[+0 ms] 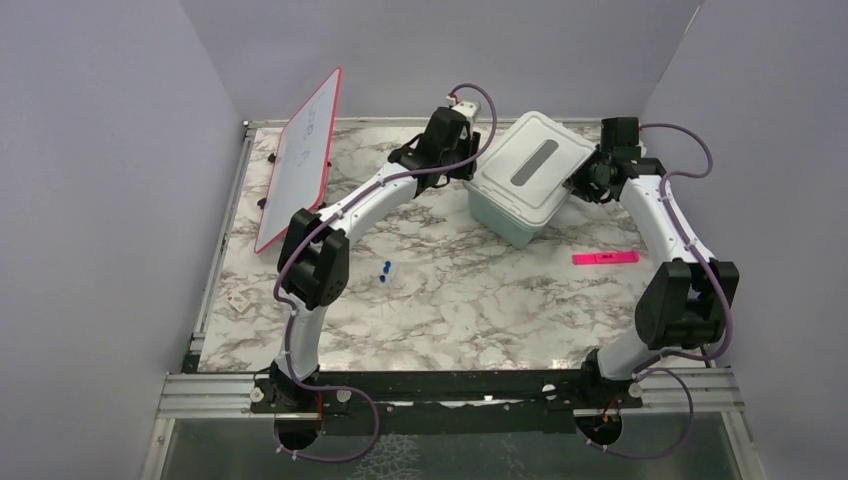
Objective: Organize the chemistry lab equipment
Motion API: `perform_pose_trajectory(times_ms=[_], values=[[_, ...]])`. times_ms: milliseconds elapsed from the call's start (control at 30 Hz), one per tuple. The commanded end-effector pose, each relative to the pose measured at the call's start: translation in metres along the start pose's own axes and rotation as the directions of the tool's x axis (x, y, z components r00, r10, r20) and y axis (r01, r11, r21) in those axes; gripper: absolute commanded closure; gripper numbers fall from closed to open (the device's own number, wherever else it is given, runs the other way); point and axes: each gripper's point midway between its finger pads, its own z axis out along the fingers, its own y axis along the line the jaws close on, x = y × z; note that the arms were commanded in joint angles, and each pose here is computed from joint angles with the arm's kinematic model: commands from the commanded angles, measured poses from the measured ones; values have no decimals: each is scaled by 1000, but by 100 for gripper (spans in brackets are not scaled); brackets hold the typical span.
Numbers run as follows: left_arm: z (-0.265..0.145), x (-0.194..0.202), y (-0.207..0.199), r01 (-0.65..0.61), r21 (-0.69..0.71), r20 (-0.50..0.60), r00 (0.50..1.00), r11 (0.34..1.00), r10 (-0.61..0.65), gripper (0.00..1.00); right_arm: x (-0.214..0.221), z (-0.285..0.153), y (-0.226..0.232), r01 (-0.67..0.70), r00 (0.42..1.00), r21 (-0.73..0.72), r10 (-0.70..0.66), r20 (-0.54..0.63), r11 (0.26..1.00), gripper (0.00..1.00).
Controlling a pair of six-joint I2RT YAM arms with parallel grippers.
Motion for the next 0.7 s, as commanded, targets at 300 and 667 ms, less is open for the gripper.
perform_pose_trajectory(times_ms=[300,667], values=[[12,19,6,-16,35,-75,997,999,18,58,20,-5,9,-85,993,-57,80,-81,995,96],[-2,26,-15,-1,153,-107,994,988,18,60,10,-16,-19,5,1000,45,-6,8,999,82]])
